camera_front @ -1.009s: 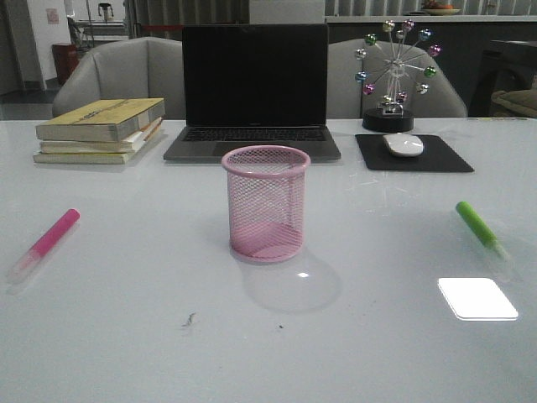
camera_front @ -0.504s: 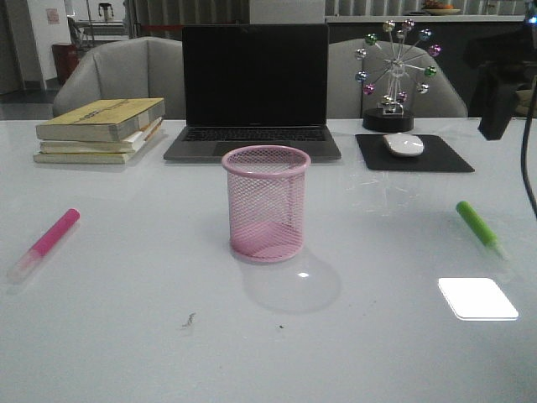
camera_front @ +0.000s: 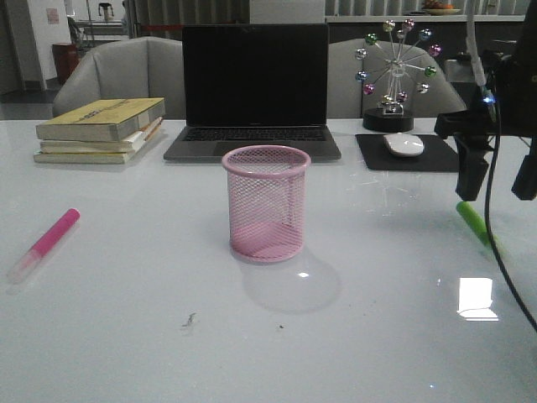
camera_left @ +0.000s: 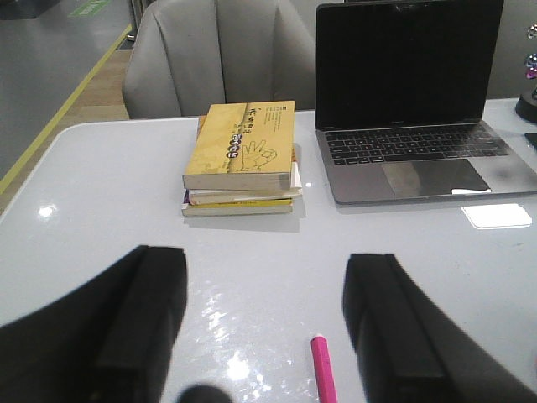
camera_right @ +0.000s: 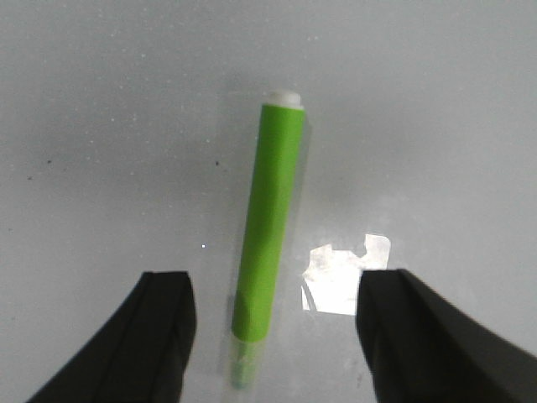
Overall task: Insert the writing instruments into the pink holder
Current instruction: 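Lower the right gripper over the green highlighter and close on it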
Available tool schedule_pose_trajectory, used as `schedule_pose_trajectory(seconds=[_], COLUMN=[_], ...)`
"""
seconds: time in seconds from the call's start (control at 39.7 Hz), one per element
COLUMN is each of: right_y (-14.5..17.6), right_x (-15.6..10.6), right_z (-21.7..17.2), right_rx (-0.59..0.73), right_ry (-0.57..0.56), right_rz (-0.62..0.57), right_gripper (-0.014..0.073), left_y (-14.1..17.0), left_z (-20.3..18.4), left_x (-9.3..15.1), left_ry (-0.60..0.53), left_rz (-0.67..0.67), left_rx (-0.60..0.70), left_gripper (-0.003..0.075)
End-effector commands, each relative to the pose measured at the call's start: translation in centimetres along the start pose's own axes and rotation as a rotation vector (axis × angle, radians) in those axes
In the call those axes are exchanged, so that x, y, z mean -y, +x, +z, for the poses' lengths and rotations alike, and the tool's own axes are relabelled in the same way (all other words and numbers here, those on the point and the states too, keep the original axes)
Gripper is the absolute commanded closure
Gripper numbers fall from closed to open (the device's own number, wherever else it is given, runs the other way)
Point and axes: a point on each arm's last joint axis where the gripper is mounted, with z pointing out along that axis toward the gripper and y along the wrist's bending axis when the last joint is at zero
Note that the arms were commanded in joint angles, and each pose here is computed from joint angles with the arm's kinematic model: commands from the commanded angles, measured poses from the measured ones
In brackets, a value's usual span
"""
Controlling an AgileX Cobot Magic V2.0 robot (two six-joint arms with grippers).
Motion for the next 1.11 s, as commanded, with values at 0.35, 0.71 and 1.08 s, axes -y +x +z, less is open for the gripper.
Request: schedule_pose_trajectory(seconds=[0.35, 0.71, 1.08], right_y=[-1.4, -1.4, -1.6], right_x=[0.1, 0.1, 0.1], right_z=[-0.4, 1.2, 1.5], right_rx=[0.096, 0.075, 0.085], right_ry=[-0.005, -0.016, -0.015], right_rz=[0.001, 0.015, 0.015], right_gripper=[0.0067, 0.0085, 0.0400], left_y=[-2.1, -2.1, -1.9], left_z=[-0.4, -0.4, -0.4], left_x=[-0.2, -0.1, -0.1], left_ry=[-0.013, -0.012, -0.010], left_rz=[-0.014, -0.014, -0.014], left_rx=[0.124, 0.119, 0.102], left_gripper=[0.0253, 0.0253, 0.0253])
